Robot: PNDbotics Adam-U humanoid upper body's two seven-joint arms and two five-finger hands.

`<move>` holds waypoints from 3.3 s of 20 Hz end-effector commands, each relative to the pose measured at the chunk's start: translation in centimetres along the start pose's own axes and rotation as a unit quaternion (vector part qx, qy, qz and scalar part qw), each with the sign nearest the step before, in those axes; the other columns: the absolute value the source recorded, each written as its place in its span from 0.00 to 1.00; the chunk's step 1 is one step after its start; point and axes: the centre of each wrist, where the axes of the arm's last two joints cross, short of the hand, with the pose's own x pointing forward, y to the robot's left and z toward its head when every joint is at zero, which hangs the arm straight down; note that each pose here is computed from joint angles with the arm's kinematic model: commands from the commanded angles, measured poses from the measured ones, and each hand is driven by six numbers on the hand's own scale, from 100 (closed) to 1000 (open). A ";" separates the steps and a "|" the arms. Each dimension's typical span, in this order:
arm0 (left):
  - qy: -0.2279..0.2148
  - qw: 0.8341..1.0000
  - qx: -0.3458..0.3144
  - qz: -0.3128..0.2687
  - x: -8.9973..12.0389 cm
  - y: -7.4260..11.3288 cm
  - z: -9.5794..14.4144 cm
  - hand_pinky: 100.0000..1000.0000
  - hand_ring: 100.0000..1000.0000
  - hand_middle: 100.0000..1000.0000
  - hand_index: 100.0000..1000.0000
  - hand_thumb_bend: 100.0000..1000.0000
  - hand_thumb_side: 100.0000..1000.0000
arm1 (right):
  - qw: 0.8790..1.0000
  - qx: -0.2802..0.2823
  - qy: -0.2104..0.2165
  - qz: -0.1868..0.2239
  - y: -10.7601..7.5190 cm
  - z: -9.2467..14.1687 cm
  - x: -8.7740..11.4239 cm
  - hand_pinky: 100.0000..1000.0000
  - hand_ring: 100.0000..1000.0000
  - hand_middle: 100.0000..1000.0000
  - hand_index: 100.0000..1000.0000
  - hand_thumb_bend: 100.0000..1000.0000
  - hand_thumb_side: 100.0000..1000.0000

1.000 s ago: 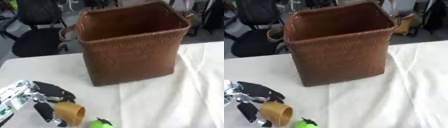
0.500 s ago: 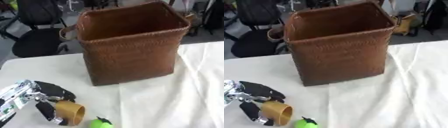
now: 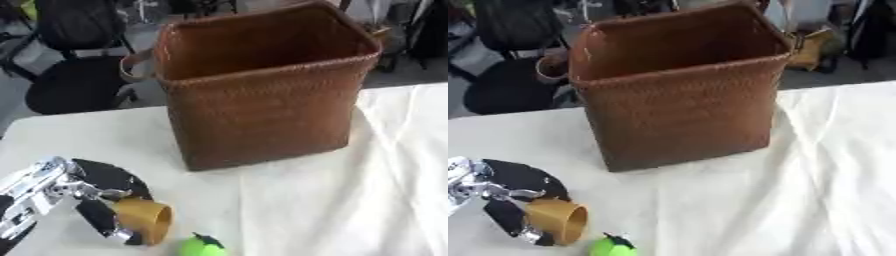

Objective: Pick up objects on the table and place them in the box.

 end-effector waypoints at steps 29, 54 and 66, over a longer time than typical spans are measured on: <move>-0.019 0.998 -0.051 -0.024 -0.5 0.3 1.3 0.83 0.54 0.35 0.53 0.01 0.84 | 1.000 -0.016 -0.007 -0.006 -0.8 -0.9 -0.3 0.63 0.48 0.54 0.55 0.00 1.00; 0.021 0.999 -0.038 -0.032 -0.9 1.3 6.5 0.80 0.53 0.33 0.51 0.00 0.72 | 1.000 -0.009 -0.012 -0.002 -1.7 -1.3 -0.9 0.63 0.49 0.53 0.54 0.00 1.00; 0.042 0.999 0.016 -0.004 -1.0 3.6 10.6 0.79 0.53 0.33 0.50 0.00 0.67 | 1.000 -0.007 -0.012 0.001 -2.2 -1.5 -1.1 0.63 0.49 0.53 0.54 0.00 1.00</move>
